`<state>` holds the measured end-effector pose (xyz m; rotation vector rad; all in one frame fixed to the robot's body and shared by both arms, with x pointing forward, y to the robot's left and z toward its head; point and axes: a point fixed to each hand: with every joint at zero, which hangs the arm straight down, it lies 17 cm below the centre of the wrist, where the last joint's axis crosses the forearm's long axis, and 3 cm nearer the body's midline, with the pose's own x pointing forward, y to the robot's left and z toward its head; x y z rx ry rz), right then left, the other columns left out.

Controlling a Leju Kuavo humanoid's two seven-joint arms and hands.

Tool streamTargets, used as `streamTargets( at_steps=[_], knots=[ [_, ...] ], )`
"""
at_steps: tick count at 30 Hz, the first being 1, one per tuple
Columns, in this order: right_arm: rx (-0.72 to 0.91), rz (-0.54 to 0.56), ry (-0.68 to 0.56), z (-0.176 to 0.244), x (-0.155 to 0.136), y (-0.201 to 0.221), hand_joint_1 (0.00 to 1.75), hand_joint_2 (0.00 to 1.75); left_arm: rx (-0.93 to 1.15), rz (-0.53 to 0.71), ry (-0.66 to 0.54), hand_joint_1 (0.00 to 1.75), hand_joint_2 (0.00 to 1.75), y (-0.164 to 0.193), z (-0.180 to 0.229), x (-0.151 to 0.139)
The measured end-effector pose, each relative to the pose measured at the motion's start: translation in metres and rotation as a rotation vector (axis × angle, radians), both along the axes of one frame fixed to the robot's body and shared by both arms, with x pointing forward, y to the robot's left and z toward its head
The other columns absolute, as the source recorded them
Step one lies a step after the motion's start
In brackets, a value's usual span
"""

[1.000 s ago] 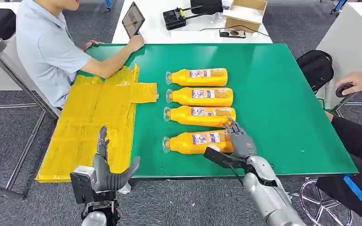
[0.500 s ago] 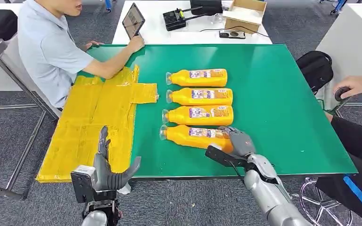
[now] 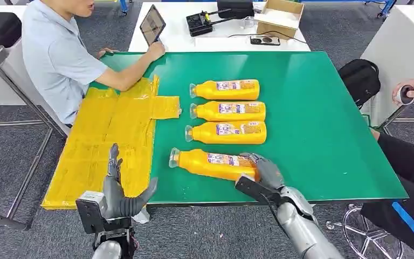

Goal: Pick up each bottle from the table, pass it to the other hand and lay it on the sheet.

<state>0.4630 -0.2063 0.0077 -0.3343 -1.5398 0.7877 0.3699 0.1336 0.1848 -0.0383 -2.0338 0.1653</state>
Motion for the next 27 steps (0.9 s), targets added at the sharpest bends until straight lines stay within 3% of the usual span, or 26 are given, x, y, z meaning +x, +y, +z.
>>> streamTargets(
  at_steps=[6, 12, 18, 22, 27],
  knots=[
    [0.178, -0.07, -0.129, 0.039, -0.01, 0.007, 1.75, 1.75, -0.114, 0.065, 0.03, 0.0, 1.75, 0.022, -0.006, 0.001],
    [0.253, -0.145, -0.254, 0.077, -0.011, -0.005, 1.75, 1.75, -0.268, 0.041, 0.154, 0.0, 1.75, 0.029, -0.034, 0.001],
    [0.341, -0.175, -0.371, 0.113, -0.017, -0.01, 1.75, 1.75, -0.454, -0.24, 0.162, 0.0, 1.75, -0.011, -0.037, -0.016],
    [0.383, -0.099, -0.365, 0.121, -0.019, 0.009, 1.75, 1.75, -0.469, -0.452, 0.1, 0.0, 1.75, -0.049, -0.018, -0.037],
    [0.377, 0.005, -0.354, 0.123, -0.028, 0.047, 1.75, 1.75, -0.416, -0.551, 0.055, 0.0, 1.75, -0.076, -0.004, -0.05]
  ],
)
